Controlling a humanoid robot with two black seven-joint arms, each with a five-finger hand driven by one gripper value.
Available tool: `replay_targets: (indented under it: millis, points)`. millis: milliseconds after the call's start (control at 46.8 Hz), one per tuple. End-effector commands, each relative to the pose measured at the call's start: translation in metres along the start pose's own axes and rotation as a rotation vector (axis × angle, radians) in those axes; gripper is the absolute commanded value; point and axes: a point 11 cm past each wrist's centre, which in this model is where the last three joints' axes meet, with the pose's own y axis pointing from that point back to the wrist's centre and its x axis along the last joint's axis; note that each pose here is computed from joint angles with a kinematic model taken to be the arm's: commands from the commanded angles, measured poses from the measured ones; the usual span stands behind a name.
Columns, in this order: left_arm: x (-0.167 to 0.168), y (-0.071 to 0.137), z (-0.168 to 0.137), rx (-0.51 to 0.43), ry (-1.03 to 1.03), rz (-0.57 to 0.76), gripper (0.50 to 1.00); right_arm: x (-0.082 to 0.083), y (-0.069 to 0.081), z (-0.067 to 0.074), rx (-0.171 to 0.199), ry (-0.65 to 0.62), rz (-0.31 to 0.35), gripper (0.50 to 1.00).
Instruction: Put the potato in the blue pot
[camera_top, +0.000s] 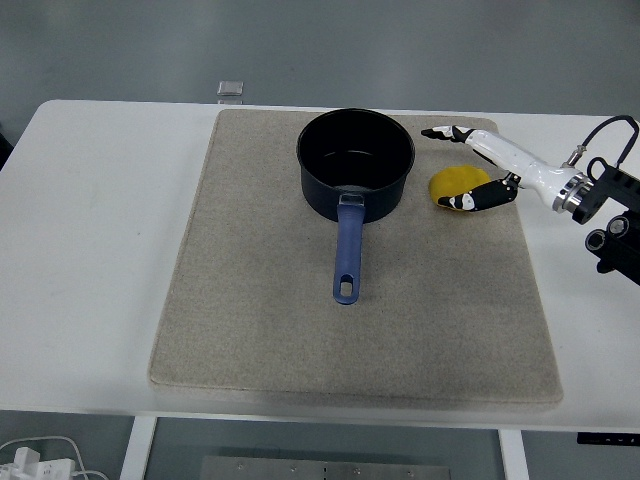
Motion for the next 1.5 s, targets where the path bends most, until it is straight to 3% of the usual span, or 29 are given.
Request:
replay_targets:
  millis: [0, 299, 855, 1068, 1261, 1474]
  points:
    - [0.0, 0.0, 0.0, 0.0, 0.0, 0.001, 0.999, -0.001, -0.004, 0.002, -0.009, 0.023, 0.007, 0.924]
    - [0.0, 0.0, 0.0, 0.0, 0.001, 0.0, 0.999, -0.007, -0.011, 0.002, -0.014, 0.023, 0.018, 0.919]
    - [0.001, 0.0, -0.002, 0.002, 0.004, 0.001, 0.999, -0.011, -0.006, 0.012, -0.054, 0.021, 0.021, 0.899]
    - [0.0, 0.0, -0.002, 0.002, 0.003, 0.0, 0.999, -0.011, -0.002, 0.021, -0.084, 0.038, 0.015, 0.809]
    - [0.001, 0.0, -0.001, 0.001, 0.003, 0.001, 0.999, -0.012, -0.001, 0.023, -0.09, 0.038, 0.012, 0.791]
    - [0.0, 0.0, -0.001, 0.001, 0.003, 0.0, 0.999, -0.014, -0.001, 0.023, -0.089, 0.039, 0.005, 0.725]
